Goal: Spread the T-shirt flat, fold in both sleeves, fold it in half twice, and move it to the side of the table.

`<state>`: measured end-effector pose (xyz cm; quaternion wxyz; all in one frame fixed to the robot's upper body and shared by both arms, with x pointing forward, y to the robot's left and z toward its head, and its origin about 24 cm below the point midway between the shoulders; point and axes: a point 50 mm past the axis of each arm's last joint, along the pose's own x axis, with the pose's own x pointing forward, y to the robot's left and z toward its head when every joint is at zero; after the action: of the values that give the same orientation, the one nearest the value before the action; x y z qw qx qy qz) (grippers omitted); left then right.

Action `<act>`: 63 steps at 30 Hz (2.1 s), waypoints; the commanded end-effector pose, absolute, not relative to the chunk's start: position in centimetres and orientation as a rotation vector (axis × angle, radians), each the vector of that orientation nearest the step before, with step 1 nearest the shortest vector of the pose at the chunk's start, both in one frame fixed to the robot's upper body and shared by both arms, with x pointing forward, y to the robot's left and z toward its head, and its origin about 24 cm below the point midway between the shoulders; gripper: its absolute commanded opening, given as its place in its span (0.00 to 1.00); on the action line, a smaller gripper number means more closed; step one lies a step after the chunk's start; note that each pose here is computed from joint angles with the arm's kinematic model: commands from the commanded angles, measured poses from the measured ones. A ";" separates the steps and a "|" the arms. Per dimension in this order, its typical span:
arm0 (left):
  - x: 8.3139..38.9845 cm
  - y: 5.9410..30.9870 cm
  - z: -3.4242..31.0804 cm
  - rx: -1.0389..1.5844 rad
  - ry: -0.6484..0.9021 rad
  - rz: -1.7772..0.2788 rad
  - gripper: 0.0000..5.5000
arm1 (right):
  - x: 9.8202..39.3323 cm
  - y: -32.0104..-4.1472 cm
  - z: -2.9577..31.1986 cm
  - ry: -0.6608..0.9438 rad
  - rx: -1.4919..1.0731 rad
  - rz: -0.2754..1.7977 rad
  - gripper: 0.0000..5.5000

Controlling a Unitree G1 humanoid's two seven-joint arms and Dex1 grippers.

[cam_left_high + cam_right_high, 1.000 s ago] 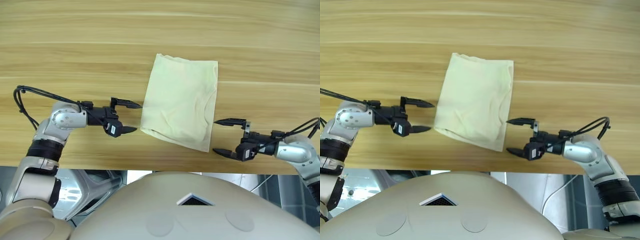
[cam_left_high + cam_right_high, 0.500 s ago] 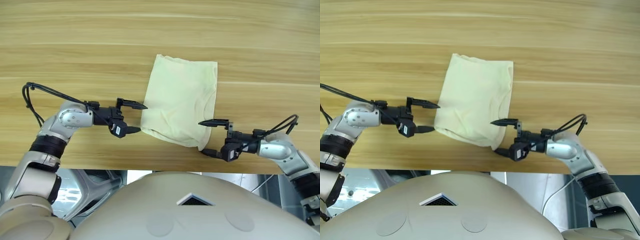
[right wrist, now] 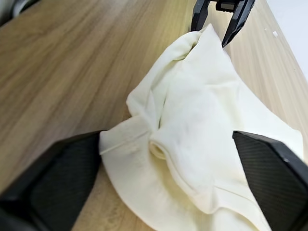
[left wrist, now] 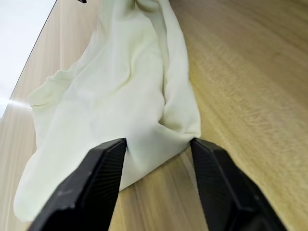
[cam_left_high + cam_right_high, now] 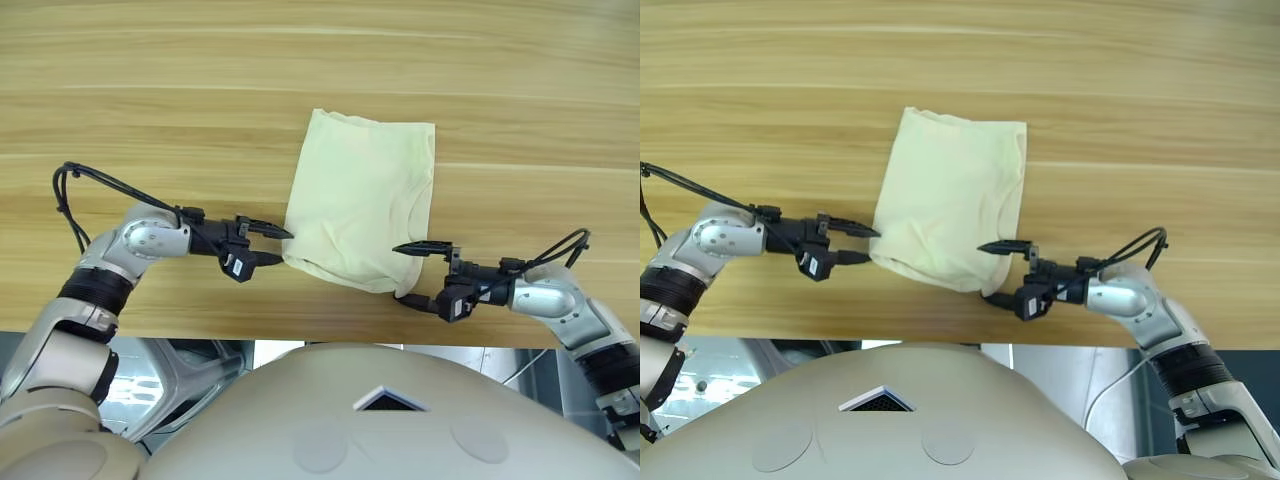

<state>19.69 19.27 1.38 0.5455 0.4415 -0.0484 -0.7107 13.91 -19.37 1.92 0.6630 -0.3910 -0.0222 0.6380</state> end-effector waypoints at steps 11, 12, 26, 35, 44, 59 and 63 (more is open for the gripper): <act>18.4 19.4 -0.1 1.033 -0.019 -1.759 0.02 | 13.7 -19.9 1.1 0.045 -0.925 1.473 0.38; 18.4 19.4 -0.1 1.032 -0.021 -1.760 0.01 | 13.7 -20.0 1.1 0.046 -0.925 1.473 0.35; 17.0 18.4 2.2 0.855 -0.132 -1.777 0.01 | 14.1 -20.2 1.9 0.023 -0.907 1.473 0.02; 15.4 18.8 3.2 0.766 -0.152 -1.796 0.01 | 13.2 -21.2 3.2 -0.001 -0.859 1.530 0.02; 13.3 19.4 3.7 0.745 -0.146 -1.809 0.01 | 11.2 -21.3 5.3 -0.098 -0.754 1.605 0.02; 17.3 19.8 6.5 0.711 -0.283 -1.484 0.01 | 16.6 -21.0 7.3 -0.206 -0.767 1.280 0.02; 19.3 19.4 6.6 0.709 -0.329 -1.366 0.01 | 18.6 -20.8 7.0 -0.186 -0.778 1.172 0.02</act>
<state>18.34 19.45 6.49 0.6920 0.3150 -0.1408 -0.6341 17.30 -20.76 7.01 0.7442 -0.3465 -0.0915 0.5636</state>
